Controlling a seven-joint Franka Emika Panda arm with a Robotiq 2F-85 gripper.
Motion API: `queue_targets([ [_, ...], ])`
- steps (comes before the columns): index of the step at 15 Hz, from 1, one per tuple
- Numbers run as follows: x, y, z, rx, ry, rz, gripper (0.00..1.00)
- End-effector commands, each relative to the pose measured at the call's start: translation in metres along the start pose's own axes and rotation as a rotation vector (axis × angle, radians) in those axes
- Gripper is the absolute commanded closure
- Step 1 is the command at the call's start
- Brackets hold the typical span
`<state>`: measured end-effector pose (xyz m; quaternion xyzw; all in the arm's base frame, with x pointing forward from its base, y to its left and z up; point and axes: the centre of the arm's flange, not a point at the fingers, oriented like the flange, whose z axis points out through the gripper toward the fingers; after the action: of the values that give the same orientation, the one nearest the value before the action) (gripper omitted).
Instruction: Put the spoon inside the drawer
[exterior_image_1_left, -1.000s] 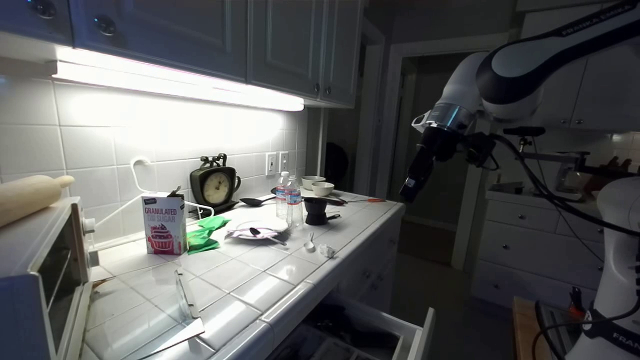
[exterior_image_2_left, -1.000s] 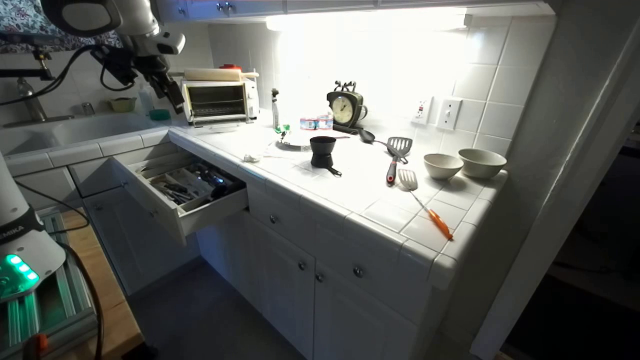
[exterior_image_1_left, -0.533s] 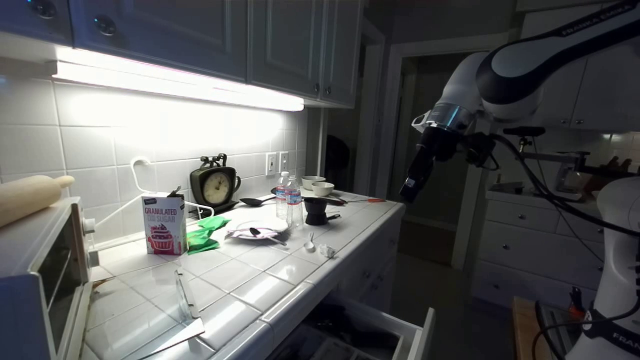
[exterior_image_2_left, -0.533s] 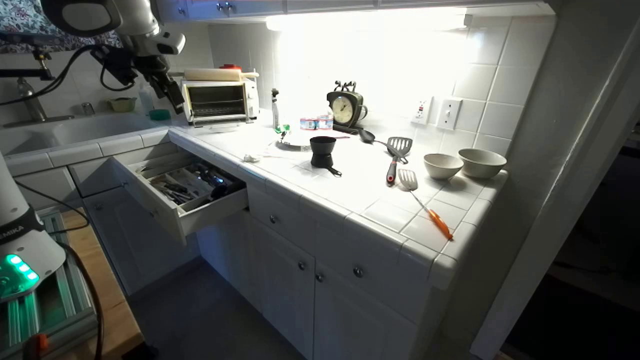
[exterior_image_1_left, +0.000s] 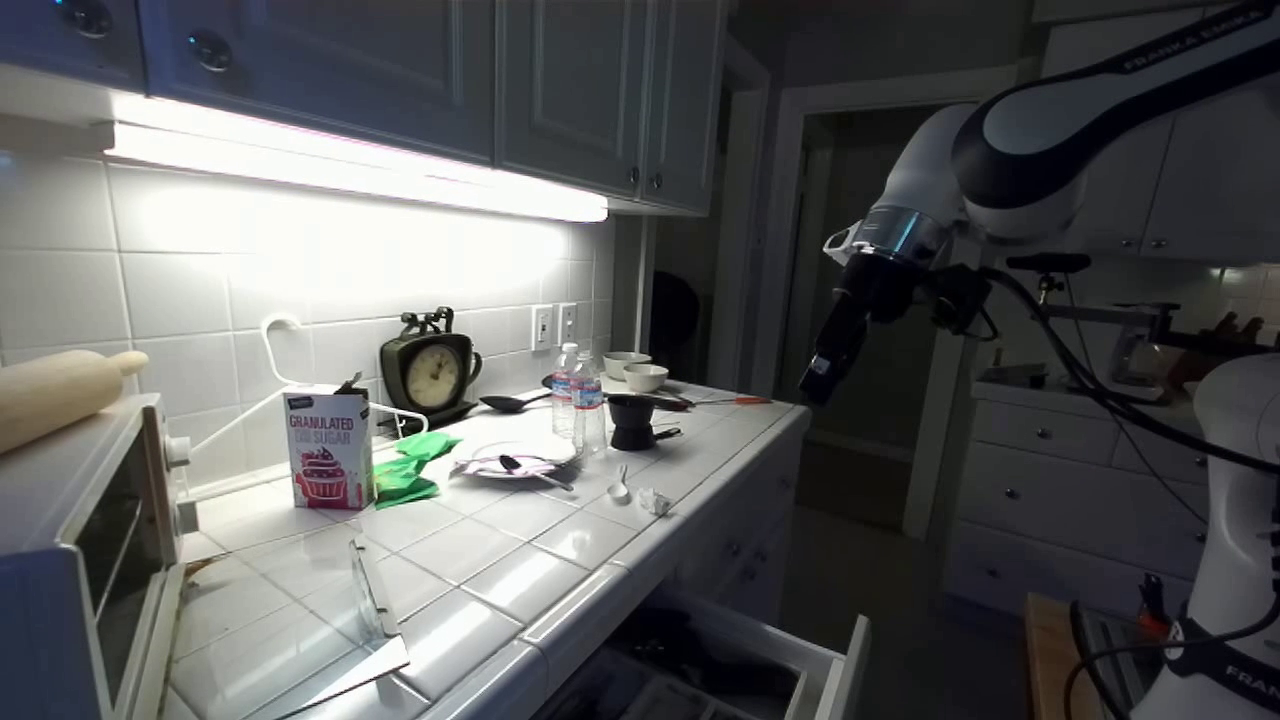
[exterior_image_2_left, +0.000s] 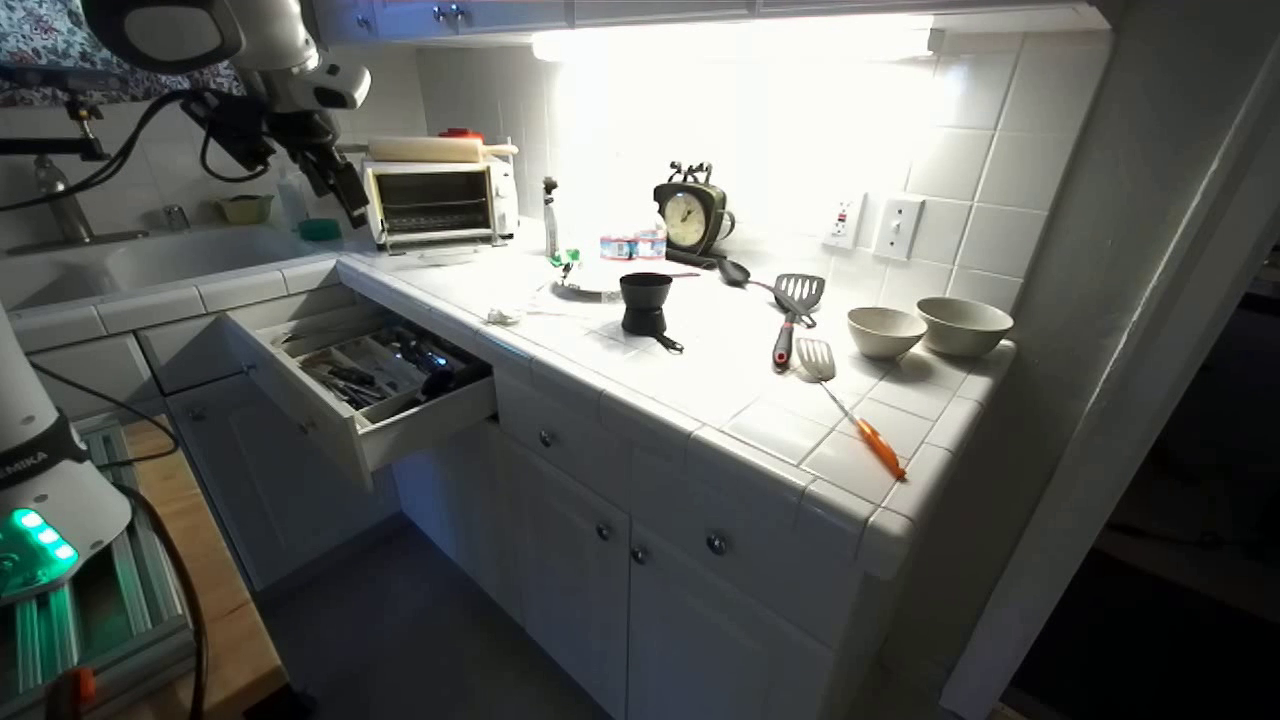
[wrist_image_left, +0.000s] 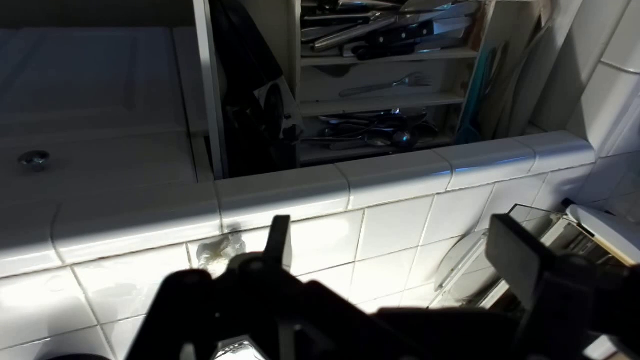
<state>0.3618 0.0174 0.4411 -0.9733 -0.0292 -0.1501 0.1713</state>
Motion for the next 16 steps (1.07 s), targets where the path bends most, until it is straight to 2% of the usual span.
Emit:
queue_targets([
  [1,0.0,0.0,0.0,0.0,0.0,0.0,0.0],
  [8,0.007,0.002,0.002,-0.016,0.019,-0.005,0.0],
  [11,0.019,-0.001,0.007,-0.083,0.104,0.056,0.0],
  [13,0.026,-0.006,0.016,-0.097,0.117,0.053,0.0],
  [16,0.031,-0.01,0.033,-0.083,0.064,-0.009,0.0],
])
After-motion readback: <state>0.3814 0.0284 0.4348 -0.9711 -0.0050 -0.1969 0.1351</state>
